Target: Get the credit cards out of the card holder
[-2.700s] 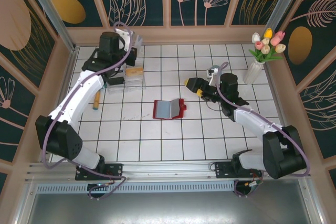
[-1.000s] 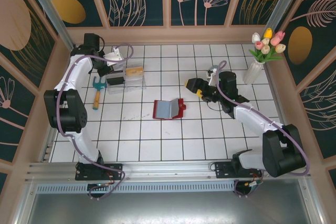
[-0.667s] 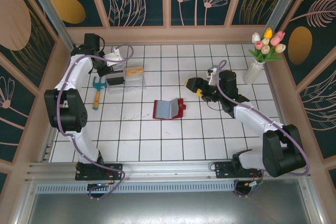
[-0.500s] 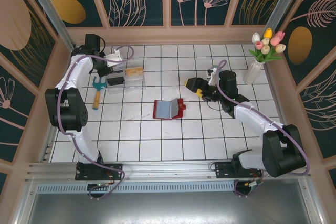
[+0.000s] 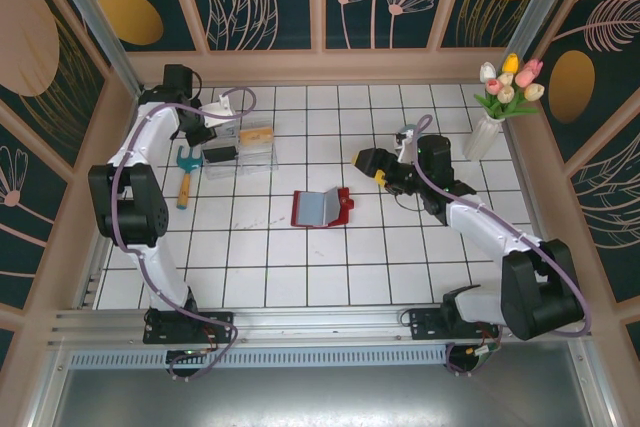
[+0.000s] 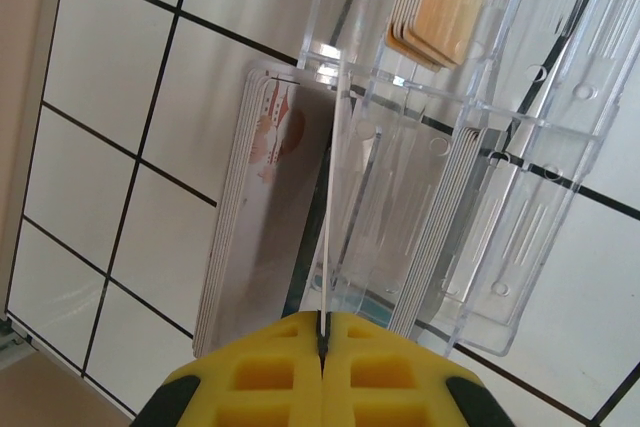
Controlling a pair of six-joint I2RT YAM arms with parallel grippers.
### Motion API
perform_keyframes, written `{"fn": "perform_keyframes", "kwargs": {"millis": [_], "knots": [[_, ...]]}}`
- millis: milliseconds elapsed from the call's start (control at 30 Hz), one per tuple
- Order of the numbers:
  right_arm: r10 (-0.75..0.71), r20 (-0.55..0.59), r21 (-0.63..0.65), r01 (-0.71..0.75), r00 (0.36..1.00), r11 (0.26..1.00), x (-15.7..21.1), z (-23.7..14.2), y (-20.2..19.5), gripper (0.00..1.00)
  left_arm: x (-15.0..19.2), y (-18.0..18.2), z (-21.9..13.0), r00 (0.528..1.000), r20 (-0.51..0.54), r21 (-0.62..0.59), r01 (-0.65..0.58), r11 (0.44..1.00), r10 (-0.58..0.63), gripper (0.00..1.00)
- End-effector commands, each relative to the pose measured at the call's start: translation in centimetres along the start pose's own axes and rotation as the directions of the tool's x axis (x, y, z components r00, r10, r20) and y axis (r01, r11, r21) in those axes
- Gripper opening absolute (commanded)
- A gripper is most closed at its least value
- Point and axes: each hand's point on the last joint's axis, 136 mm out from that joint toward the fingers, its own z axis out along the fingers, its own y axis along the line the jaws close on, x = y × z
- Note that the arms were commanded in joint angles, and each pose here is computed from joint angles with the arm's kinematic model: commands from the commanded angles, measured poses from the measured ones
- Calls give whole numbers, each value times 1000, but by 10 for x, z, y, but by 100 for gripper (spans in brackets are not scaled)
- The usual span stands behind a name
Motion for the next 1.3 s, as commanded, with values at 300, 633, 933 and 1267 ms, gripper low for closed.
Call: {"fn": "perform_keyframes", "kwargs": {"millis": [300,633,933,1267], "knots": [[-23,35,-20,23,999,1000,-12,-9,18,94,-15,9,-8,998,53,32,-23,999,21,4],[-23,34,-18,24,999,1000,-10,-11,19,93,-12,12,1,999,37,23,-33,999,32,6],[-19,31,-16,19,999,1000,-8,-10,19,93,-10,21,5,998,21,-26,-61,998,62,7],[-18,28,-12,18,999,1000,-6,-11,18,93,-4,26,10,997,-5,-64,-74,995,74,12]]}}
